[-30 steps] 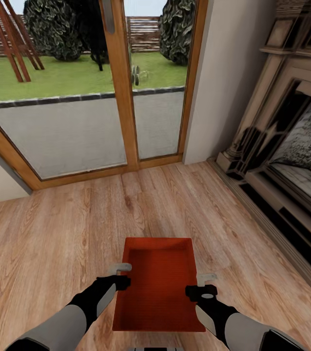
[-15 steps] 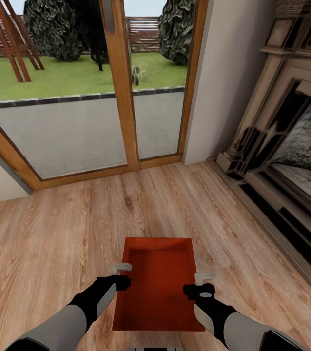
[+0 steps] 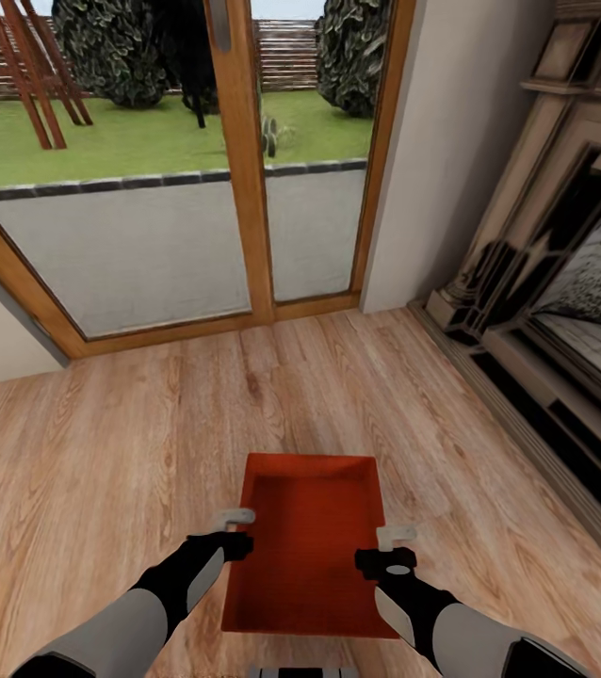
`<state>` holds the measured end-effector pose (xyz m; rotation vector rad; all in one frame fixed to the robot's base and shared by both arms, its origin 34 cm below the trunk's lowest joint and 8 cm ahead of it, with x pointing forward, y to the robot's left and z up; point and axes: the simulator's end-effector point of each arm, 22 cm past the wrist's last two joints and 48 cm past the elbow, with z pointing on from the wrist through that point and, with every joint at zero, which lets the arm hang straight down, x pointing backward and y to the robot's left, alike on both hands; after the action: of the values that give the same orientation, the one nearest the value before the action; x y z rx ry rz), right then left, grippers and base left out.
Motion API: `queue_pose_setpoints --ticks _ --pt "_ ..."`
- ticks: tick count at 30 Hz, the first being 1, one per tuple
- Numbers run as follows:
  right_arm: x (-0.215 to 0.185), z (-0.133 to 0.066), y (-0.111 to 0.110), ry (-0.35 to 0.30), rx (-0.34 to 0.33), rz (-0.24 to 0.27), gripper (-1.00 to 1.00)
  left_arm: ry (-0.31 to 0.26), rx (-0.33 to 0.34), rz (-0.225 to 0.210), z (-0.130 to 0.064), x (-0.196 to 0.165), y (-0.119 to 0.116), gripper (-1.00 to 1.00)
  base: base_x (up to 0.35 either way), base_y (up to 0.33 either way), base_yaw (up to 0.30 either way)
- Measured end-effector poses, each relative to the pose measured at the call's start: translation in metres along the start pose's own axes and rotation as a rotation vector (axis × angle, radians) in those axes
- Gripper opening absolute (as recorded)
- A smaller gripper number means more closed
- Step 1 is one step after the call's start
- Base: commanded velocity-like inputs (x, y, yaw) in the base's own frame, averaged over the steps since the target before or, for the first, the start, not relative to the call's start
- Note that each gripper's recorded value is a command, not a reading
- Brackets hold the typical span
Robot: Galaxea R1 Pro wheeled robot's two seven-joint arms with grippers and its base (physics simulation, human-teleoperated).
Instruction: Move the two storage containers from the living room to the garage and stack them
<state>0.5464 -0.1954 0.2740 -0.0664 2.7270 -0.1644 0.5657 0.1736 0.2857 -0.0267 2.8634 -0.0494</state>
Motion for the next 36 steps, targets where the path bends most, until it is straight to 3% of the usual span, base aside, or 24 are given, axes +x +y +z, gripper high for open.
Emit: queue_pose_setpoints --ticks 26,36 --pt "0.004 0.005 -0.009 -0.006 0.031 0.010 1.00 0.007 0.012 0.002 0.006 0.004 -0.003 1.00 0.000 0.000 0.037" --pt "-0.002 0.003 -0.017 -0.018 0.093 0.020 1.00 0.003 0.017 0.016 0.006 0.003 -0.004 1.00 0.000 0.000 -0.206"
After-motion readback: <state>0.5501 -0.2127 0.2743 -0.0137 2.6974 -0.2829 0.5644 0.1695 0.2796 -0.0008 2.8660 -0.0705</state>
